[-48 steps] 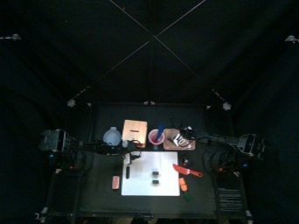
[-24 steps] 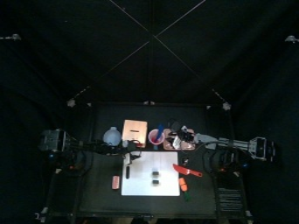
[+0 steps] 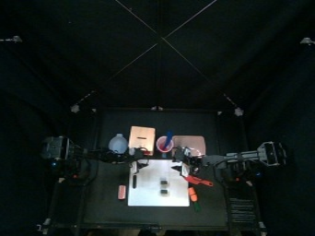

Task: Place sushi on board then cut the sushi with the knife then place the pieces on the plate
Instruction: Place the 4 sushi pieces on the plate

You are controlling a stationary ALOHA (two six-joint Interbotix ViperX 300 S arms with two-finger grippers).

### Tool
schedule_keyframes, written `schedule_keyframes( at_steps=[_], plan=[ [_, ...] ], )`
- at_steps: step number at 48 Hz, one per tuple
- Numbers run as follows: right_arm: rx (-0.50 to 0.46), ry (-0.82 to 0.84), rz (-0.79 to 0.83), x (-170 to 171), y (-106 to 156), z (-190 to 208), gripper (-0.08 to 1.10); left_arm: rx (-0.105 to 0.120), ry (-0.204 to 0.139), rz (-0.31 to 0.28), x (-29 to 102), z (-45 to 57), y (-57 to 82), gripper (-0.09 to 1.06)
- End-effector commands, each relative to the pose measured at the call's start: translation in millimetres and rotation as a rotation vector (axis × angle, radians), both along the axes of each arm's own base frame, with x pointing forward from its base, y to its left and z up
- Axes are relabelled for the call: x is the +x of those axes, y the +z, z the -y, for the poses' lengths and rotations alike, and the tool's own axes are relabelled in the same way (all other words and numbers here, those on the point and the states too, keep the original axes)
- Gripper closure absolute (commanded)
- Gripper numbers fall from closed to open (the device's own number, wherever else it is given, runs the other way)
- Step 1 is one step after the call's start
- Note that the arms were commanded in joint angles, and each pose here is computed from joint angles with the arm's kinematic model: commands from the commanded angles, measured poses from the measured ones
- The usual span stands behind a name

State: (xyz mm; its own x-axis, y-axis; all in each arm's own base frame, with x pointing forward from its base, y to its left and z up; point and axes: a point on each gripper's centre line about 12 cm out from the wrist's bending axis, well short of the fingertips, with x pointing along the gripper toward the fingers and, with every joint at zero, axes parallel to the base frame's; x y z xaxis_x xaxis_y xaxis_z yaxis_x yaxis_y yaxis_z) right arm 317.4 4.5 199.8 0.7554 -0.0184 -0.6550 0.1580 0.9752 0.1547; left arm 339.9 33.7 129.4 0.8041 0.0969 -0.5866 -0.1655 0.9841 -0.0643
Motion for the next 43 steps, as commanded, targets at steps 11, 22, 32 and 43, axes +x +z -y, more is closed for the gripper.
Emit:
schedule_keyframes(
  at_steps=[11,22,32,43],
  plan=[
    [0.139,0.027,-0.006,28,-9,-41,0.24,-0.011,0.019,0.016,3.8,-2.5,6.0,0.17],
    [0.139,0.065,-0.046,49,-27,-61,0.23,-0.01,0.019,0.012,3.1,-2.9,5.2,0.17],
    [0.111,0.074,-0.094,58,-46,-61,0.23,-0.01,0.019,0.01,3.0,-2.9,5.1,0.17],
    [0.095,0.078,-0.113,61,-54,-59,0.23,-0.011,0.019,0.006,4.0,-3.0,3.3,0.17]
  ],
)
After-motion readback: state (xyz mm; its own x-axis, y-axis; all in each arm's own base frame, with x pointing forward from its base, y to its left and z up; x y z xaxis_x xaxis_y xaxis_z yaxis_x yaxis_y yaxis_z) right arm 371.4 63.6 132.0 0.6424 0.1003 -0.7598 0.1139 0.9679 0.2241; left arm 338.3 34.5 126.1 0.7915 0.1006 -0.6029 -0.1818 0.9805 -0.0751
